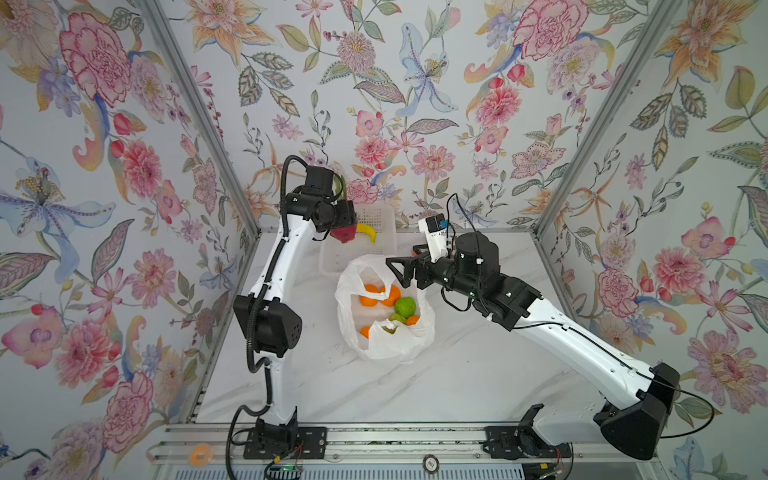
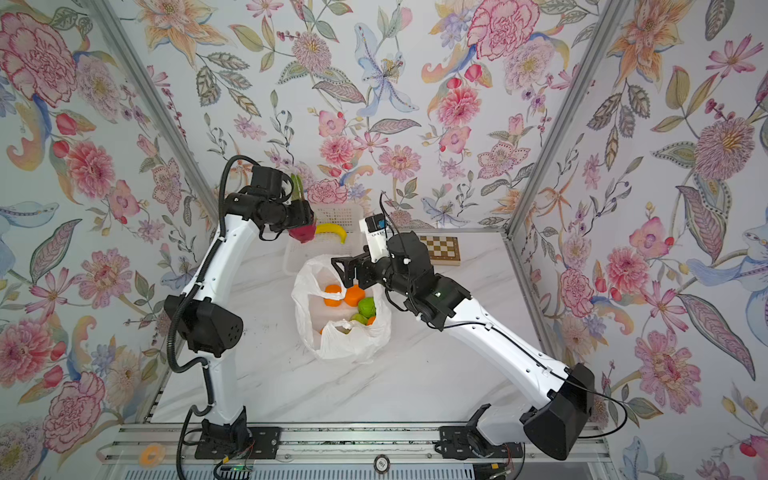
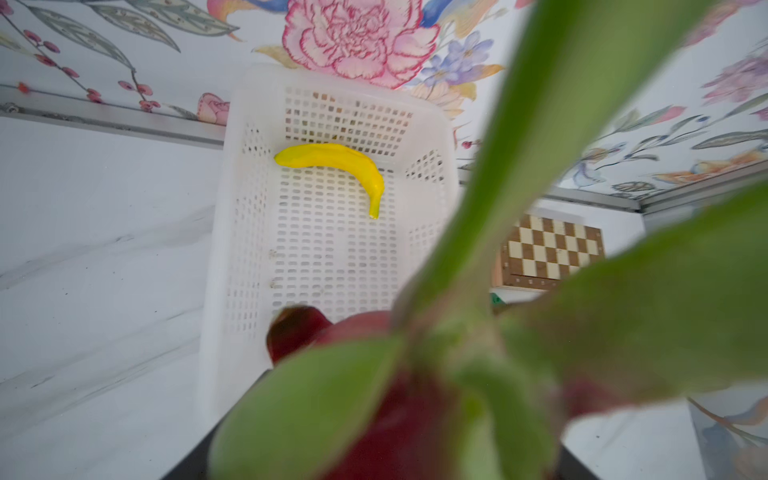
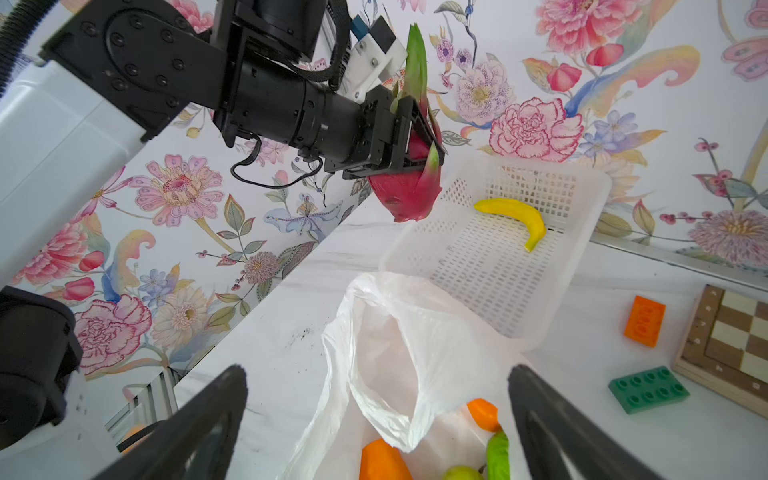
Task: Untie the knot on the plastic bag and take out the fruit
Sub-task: 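Carry the dragon fruit with the left gripper into the white basket, then release the dragon fruit with the left gripper while the right reaches into the bag, then lower the right gripper into the bag and grasp the light green pear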
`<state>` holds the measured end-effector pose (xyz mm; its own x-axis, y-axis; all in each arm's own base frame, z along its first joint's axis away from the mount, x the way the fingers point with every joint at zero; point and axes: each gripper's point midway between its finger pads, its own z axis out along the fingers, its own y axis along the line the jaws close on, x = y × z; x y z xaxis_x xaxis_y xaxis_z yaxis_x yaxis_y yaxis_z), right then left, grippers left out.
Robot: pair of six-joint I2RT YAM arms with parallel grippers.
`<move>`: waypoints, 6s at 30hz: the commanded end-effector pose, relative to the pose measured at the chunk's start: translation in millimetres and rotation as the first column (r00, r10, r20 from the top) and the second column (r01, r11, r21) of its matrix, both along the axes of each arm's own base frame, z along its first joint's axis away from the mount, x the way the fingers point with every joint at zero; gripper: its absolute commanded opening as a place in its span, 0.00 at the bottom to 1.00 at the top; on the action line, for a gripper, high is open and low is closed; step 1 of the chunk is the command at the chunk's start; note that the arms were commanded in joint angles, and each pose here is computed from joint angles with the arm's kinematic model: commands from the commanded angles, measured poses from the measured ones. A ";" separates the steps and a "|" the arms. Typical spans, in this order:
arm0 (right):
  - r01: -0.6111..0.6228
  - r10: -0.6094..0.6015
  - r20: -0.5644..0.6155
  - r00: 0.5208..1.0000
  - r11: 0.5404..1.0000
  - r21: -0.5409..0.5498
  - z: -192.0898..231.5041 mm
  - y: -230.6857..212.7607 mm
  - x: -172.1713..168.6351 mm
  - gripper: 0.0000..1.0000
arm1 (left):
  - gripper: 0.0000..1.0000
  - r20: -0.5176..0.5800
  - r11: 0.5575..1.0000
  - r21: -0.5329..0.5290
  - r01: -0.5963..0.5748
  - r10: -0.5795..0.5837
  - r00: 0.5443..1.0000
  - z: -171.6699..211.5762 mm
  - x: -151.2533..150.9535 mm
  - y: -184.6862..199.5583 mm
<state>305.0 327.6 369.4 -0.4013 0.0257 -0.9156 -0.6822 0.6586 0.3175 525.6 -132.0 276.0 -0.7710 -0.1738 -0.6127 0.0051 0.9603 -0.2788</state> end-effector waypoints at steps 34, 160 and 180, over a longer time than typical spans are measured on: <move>0.024 -0.023 -0.056 0.998 1.000 0.019 -2.2 0.6 7.6 0.99 | 0.99 -0.309 0.970 0.242 0.004 0.073 0.948 -189.6 35.5 23.6; 0.021 -0.414 -0.526 0.743 0.800 -0.600 -330.1 19.1 -9.8 0.54 | 0.58 -0.077 0.898 -0.183 0.400 -0.419 0.905 -88.2 -148.4 -65.3; 0.102 -0.298 -0.420 0.857 0.898 -0.428 -246.9 20.1 -0.6 0.35 | 0.61 -0.061 0.923 -0.100 0.372 -0.379 0.923 -74.5 -135.1 -54.2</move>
